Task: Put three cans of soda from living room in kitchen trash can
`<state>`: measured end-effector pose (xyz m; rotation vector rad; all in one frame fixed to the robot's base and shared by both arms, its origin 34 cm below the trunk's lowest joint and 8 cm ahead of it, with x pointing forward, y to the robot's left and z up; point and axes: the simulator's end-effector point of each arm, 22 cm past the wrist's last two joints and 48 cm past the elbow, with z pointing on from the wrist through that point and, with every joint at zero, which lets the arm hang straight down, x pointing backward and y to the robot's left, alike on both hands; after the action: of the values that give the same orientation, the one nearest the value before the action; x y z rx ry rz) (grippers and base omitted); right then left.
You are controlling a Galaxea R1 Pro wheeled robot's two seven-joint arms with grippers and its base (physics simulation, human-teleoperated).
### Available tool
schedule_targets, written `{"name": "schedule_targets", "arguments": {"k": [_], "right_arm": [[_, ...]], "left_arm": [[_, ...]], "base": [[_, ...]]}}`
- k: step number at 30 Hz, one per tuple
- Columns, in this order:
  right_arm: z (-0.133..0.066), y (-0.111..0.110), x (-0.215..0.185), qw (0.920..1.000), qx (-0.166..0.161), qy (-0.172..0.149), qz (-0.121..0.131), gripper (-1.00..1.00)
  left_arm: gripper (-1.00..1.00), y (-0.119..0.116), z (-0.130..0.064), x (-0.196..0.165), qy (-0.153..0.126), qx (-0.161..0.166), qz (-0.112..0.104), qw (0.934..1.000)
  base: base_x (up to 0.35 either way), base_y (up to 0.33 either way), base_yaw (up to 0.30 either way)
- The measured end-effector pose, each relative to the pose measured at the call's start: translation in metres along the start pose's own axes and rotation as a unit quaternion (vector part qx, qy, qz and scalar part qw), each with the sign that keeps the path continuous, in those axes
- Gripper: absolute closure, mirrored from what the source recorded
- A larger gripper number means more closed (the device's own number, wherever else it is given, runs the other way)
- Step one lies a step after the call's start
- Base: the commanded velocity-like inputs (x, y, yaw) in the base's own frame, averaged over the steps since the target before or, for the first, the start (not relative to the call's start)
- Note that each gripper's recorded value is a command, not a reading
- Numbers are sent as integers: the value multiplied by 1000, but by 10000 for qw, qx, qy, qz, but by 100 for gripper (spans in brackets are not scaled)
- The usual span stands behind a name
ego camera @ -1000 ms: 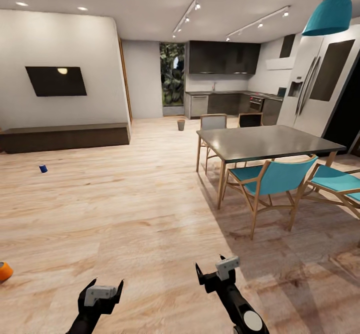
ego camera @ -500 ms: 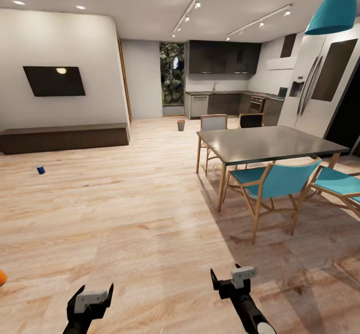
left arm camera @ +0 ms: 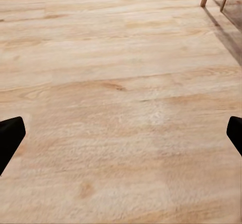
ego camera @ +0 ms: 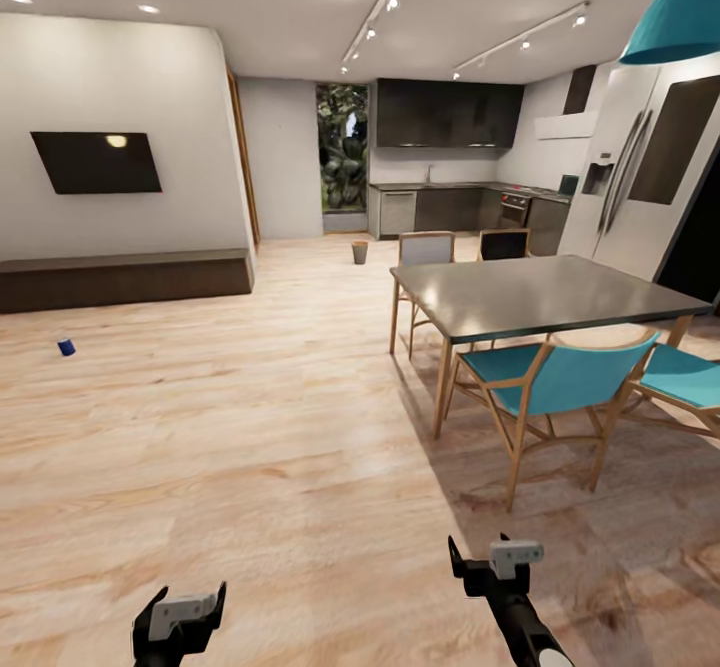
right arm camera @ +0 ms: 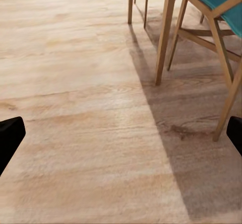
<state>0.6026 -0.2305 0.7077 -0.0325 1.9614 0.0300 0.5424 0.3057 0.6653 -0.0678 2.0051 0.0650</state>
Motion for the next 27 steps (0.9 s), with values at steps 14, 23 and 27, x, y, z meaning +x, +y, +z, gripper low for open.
{"name": "schedule_targets", "arguments": {"k": [14, 23, 27], "right_arm": [[-1, 3, 8, 10000, -21, -52, -21, -100], [-1, 5, 19, 10000, -40, 64, -23, -100], [-1, 5, 23, 9999, -45, 109, -22, -100]], "left_arm": [[-100, -3, -2, 16, 168, 20, 2, 9999], [-100, -3, -2, 22, 237, 21, 4, 9997], [-100, -3, -4, 32, 336, 18, -13, 9994]], "base": [[221, -35, 35], [193, -1, 141], [178, 0, 148]]}}
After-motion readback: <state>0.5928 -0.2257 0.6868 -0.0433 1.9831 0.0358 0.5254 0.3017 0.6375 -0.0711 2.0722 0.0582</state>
